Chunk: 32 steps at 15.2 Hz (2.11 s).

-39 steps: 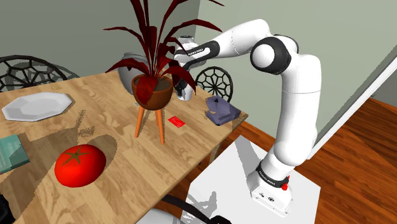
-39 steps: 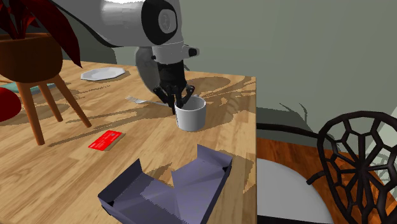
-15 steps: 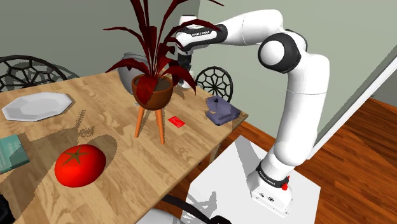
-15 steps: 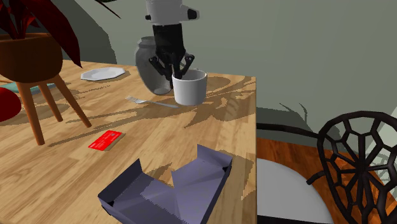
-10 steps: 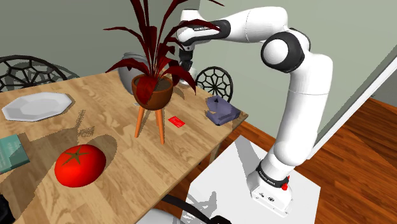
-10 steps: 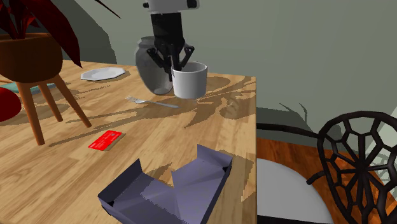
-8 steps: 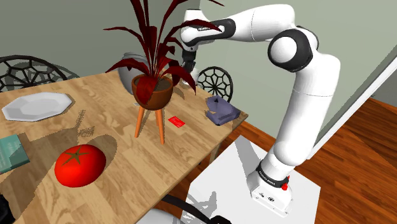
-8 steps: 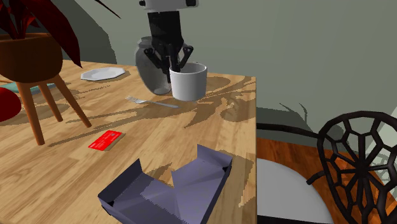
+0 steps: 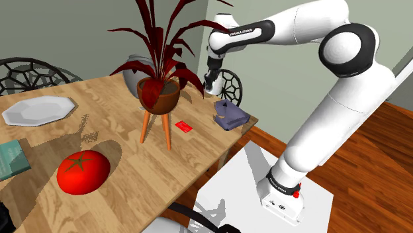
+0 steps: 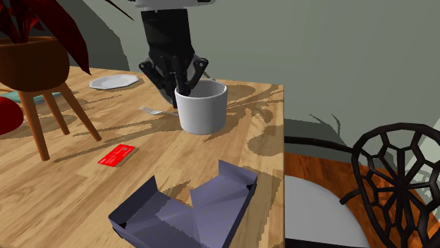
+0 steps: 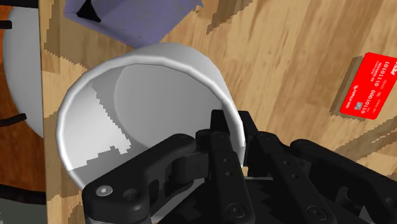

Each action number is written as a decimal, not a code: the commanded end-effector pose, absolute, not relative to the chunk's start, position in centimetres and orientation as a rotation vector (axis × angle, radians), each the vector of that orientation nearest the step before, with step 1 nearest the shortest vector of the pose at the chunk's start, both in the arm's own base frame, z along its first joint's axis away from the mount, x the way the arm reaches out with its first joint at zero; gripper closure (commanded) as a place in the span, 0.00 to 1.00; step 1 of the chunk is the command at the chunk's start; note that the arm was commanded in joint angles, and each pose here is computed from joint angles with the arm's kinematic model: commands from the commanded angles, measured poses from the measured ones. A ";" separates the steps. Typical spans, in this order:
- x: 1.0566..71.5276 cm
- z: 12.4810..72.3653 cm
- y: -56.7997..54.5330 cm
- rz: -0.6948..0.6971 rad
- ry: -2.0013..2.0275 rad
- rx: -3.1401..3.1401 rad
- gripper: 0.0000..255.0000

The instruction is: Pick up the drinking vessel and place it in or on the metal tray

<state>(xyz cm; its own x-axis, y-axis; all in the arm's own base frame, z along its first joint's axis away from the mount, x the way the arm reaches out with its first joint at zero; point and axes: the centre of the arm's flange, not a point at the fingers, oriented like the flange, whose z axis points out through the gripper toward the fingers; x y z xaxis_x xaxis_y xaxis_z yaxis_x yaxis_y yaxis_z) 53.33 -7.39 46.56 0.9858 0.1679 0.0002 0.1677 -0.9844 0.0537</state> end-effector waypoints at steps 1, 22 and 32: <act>50.8 46.8 -7.7 0.008 0.261 3.077 1.00; 42.8 39.9 -9.5 0.008 0.261 3.077 1.00; 42.8 38.9 -9.5 0.008 0.261 3.077 0.00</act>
